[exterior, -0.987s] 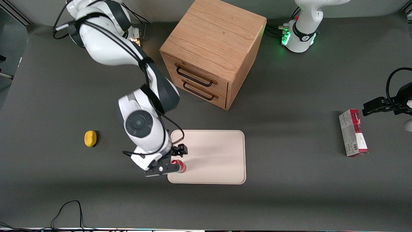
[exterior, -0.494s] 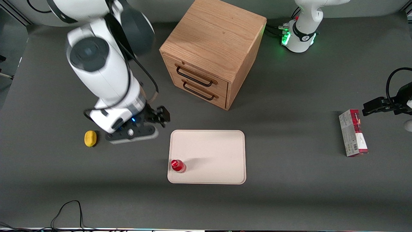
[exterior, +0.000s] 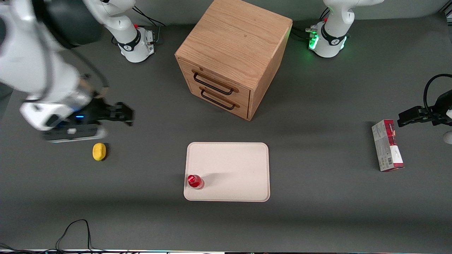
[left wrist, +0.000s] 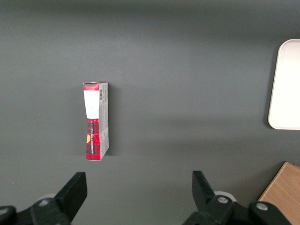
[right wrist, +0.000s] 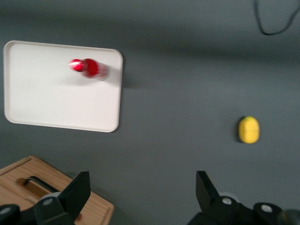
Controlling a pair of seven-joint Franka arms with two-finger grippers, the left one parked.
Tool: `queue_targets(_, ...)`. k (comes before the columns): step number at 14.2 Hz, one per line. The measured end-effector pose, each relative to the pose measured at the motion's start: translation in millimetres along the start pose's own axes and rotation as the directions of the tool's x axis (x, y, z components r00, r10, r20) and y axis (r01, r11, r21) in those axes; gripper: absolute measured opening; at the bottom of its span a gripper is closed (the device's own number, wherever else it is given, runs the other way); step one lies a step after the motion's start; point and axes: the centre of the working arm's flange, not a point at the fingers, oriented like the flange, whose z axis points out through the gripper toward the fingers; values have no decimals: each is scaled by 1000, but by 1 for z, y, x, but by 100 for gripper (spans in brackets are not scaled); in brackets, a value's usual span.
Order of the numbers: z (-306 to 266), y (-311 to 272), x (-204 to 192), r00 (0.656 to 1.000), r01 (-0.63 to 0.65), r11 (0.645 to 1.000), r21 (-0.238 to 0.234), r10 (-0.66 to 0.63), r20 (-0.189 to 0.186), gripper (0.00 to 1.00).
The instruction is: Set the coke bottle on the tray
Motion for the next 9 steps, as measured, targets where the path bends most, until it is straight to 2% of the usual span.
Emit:
queue_targets(5,0,101,-38,999,-36,999,-5,36,21,100)
queue_targets(9,3,142,-54,997,-73,997,-2,73,29,100)
